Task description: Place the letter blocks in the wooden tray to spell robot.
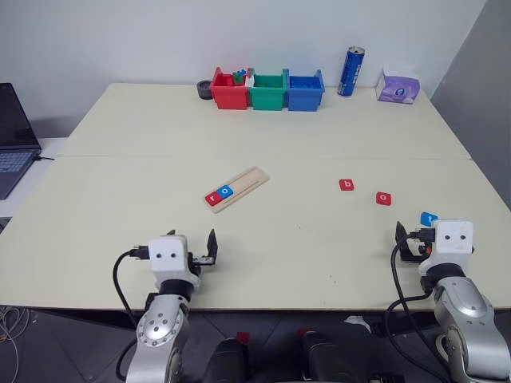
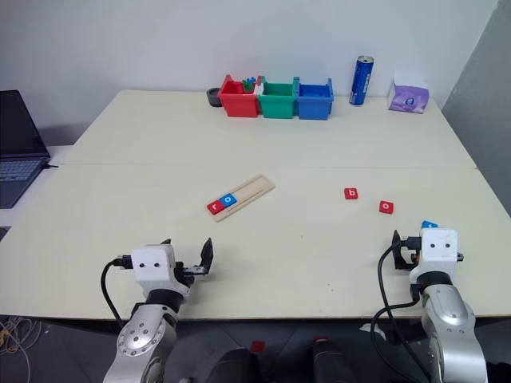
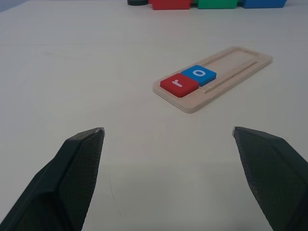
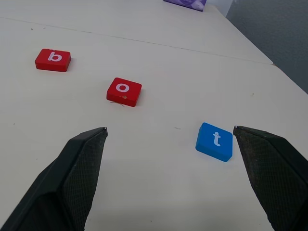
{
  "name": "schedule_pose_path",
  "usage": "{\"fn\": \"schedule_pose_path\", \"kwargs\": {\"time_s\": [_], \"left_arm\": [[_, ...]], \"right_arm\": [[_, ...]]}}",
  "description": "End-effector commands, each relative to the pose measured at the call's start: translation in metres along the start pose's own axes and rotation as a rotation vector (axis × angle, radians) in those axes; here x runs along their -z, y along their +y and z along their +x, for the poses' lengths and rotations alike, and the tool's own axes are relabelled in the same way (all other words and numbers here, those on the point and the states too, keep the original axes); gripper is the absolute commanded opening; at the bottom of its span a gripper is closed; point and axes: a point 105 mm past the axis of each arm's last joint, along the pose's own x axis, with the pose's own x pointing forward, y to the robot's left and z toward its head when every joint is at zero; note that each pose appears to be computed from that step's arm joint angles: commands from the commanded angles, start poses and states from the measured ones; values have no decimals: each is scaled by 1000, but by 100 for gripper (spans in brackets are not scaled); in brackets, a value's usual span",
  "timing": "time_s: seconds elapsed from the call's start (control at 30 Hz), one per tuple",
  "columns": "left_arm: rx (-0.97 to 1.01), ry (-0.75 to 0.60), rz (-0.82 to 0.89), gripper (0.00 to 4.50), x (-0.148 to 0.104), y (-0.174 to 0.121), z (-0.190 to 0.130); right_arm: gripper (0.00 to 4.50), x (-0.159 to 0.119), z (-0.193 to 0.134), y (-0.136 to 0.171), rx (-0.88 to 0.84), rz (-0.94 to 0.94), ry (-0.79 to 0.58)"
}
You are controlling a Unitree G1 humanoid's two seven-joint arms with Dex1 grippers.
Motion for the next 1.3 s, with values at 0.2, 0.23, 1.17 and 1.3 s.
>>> {"fn": "schedule_pose_path", "kwargs": {"time_s": [0.2, 0.23, 1.17, 1.3], "left_arm": [[59, -79, -12, 450, -21, 0, 13], [93, -83, -17, 450, -24, -1, 17], [686, 21, 158, 450, -45, 37, 96], [758, 18, 151, 450, -48, 37, 107]], "right_arm": [[446, -45, 19, 12, -67, 34, -128], [446, -52, 24, 20, -120, 34, -144], [446, -126, -5, 133, -1279, -71, -221], [446, -124, -4, 131, -1259, -68, -213]]}}
